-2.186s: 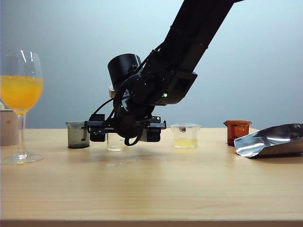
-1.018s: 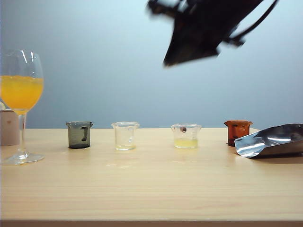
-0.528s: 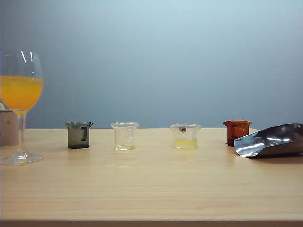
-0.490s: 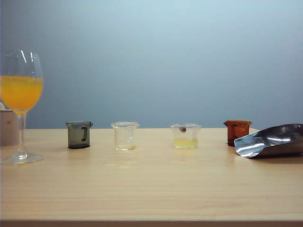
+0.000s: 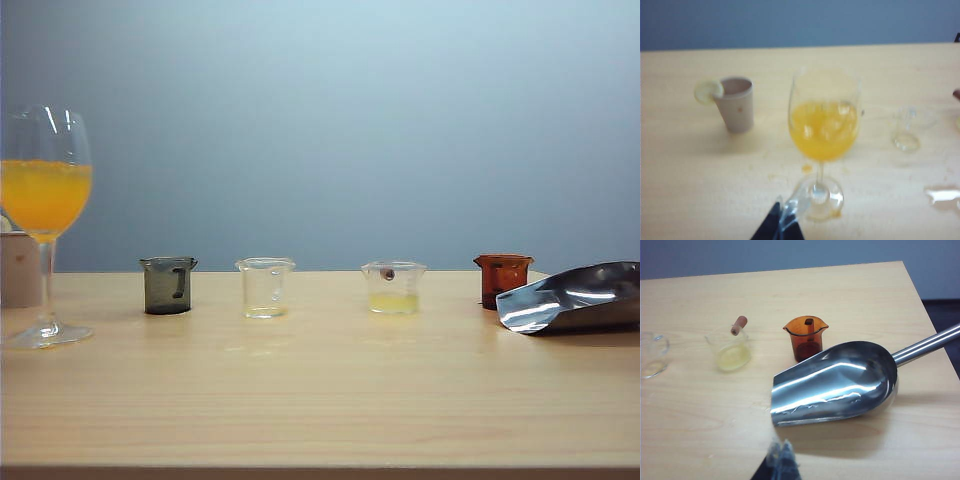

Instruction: Pick up the second measuring cup from the left, pour the orange juice inside into the goblet, and finally put the measuring cup back in its original place.

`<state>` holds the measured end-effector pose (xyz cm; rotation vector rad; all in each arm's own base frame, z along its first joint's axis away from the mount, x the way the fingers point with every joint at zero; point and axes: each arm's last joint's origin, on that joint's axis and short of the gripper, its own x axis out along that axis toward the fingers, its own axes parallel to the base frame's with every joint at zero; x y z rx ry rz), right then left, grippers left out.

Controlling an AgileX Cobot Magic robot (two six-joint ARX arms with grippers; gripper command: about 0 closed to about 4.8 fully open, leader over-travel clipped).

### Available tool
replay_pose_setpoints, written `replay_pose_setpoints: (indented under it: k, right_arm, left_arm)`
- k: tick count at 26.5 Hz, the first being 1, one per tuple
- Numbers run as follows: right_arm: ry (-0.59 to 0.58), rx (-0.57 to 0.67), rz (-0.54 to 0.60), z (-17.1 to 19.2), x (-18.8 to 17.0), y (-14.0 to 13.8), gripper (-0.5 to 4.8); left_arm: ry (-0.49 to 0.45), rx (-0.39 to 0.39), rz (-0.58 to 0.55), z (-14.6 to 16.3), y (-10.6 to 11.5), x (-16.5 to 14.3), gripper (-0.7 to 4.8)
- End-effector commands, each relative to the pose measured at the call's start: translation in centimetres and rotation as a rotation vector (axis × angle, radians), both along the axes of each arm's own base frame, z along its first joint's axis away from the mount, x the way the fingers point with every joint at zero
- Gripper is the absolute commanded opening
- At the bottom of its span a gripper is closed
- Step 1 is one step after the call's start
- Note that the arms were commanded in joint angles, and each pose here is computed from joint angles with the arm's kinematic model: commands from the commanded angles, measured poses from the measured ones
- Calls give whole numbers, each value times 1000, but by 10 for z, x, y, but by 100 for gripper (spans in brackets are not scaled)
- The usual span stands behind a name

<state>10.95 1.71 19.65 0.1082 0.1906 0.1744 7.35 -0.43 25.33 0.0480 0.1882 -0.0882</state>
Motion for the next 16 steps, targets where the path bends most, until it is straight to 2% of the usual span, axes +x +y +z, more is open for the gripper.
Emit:
replay_pose_setpoints:
  k: [1,3,4,7,9,11,16]
  right_arm:
    - [-67,-18,-185,-21,5,-5,-6]
    - [-49,-38,-283,-35,5,-8,-6]
    - [-44,-37,-269,-37,5,-8,-6]
    - [-41,-74,-89,-39,6,-4,-6]
    - [-44,-115,-76,-39,6,-4,-6]
    - [-58,-136,-111,-38,6,-5,-6]
    - [-71,-129,-152,-39,9,-10,-6]
  left_arm:
    - [5,-4,-4,-29,0,-2,-3]
    - [20,-3,-2,-49,0,-2,-3]
    - [49,-2,-1,-55,0,0,-3]
    - [111,1,-2,-76,0,6,-3]
    - [146,2,-2,-87,0,8,-3]
    - [184,4,-1,-101,0,10,-3]
    - [127,0,-8,-102,-1,14,-3]
